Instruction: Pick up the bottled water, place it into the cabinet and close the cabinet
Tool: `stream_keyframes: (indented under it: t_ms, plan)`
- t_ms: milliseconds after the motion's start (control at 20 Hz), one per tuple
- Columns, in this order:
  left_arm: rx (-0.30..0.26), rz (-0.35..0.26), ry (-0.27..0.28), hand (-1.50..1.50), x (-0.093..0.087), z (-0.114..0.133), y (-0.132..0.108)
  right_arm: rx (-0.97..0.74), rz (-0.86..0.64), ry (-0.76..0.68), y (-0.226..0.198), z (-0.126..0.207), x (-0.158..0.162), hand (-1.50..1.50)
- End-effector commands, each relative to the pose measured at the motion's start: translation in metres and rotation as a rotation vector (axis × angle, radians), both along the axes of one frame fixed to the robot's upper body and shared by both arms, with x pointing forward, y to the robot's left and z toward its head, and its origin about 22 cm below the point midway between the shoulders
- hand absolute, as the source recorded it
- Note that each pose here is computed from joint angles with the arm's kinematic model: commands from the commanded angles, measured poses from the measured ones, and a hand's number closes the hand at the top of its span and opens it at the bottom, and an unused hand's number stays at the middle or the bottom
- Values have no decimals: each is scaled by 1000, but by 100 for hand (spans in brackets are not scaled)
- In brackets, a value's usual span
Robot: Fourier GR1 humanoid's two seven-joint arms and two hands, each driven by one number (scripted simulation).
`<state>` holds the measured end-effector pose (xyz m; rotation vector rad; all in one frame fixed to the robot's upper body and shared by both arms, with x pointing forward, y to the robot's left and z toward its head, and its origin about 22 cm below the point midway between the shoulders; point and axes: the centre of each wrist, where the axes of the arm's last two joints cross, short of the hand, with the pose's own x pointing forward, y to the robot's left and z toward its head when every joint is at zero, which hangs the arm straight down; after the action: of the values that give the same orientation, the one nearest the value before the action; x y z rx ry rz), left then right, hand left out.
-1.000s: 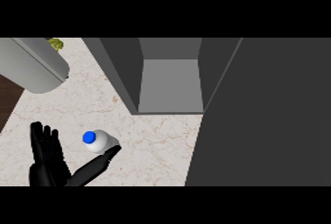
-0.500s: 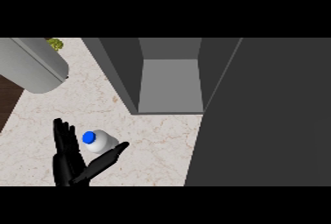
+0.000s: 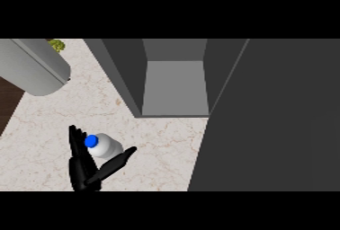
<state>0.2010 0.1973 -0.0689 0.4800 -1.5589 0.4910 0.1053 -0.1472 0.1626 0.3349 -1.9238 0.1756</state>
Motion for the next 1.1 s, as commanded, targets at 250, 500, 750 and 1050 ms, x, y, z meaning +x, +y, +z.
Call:
stream_keyframes:
  t_ms: [250,500,750,1050]
  plan:
    - [1,24,9,-150,15,-40,1,-63,-48,-92,-6,7,-6,-150]
    - [12,51,6,-150,11,-47,-12,-62,-27,-81,-14,23,-18,-150]
    - [-29,63,-16,-150,-9,-71,-10,-38,-42,-65,-9,13,-22,-150]
    - [-55,22,-75,-150,-4,-78,0,-32,-38,-68,-19,28,-29,-150]
